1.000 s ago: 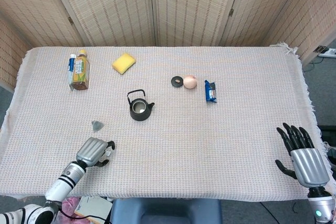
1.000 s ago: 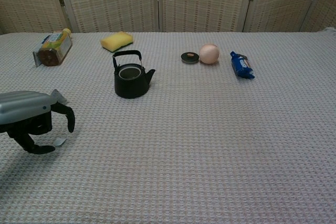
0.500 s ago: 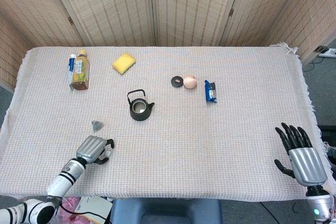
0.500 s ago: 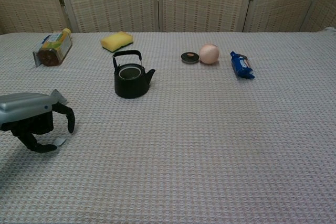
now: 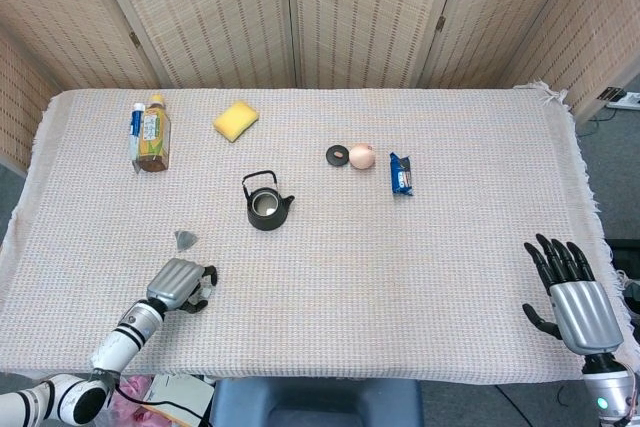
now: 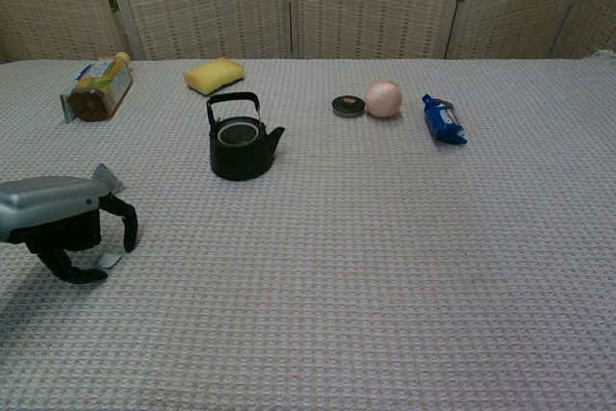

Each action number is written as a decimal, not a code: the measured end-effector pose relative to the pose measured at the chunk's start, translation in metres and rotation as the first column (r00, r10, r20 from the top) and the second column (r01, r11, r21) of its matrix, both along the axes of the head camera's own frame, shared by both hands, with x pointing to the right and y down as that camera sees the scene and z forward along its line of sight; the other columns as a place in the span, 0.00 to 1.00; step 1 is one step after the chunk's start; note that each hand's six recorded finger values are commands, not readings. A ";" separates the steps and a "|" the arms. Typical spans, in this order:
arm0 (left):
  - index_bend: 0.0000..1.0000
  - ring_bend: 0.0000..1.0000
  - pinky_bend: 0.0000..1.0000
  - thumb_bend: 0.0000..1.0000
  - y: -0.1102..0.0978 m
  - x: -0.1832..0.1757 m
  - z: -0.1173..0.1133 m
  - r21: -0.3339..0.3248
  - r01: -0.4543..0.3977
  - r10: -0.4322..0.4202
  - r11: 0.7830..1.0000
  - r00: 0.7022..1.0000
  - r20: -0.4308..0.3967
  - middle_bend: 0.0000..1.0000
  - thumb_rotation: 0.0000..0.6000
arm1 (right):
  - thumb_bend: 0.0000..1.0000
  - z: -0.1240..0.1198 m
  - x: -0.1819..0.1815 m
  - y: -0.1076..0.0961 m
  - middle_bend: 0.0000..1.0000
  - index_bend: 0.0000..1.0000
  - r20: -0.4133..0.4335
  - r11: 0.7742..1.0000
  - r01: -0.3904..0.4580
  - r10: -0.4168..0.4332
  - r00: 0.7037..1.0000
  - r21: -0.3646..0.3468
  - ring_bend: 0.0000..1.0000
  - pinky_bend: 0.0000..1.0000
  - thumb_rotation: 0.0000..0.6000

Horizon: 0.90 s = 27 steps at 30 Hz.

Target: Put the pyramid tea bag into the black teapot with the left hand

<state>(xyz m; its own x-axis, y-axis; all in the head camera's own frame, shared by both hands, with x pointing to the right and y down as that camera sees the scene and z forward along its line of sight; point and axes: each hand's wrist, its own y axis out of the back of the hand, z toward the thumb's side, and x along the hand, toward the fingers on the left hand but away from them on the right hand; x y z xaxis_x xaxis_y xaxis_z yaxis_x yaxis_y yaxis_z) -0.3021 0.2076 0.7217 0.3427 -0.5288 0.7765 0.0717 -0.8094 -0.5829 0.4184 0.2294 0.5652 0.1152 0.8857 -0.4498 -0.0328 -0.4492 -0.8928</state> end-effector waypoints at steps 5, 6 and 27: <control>0.48 0.93 0.92 0.35 -0.001 -0.002 0.002 -0.007 0.006 -0.006 1.000 1.000 -0.001 1.00 1.00 | 0.18 0.001 0.000 -0.001 0.00 0.00 -0.003 1.000 -0.001 0.001 1.000 -0.003 0.00 0.00 1.00; 0.49 0.93 0.92 0.35 -0.001 -0.002 0.003 -0.008 0.007 -0.007 1.000 1.000 -0.002 1.00 1.00 | 0.18 0.001 0.000 -0.001 0.00 0.00 -0.004 1.000 -0.001 0.001 1.000 -0.003 0.00 0.00 1.00; 0.54 0.92 0.92 0.37 -0.003 -0.007 0.007 -0.019 0.021 -0.021 1.000 1.000 -0.011 1.00 1.00 | 0.18 0.004 -0.002 -0.001 0.00 0.00 -0.011 1.000 0.004 -0.004 1.000 -0.007 0.00 0.00 1.00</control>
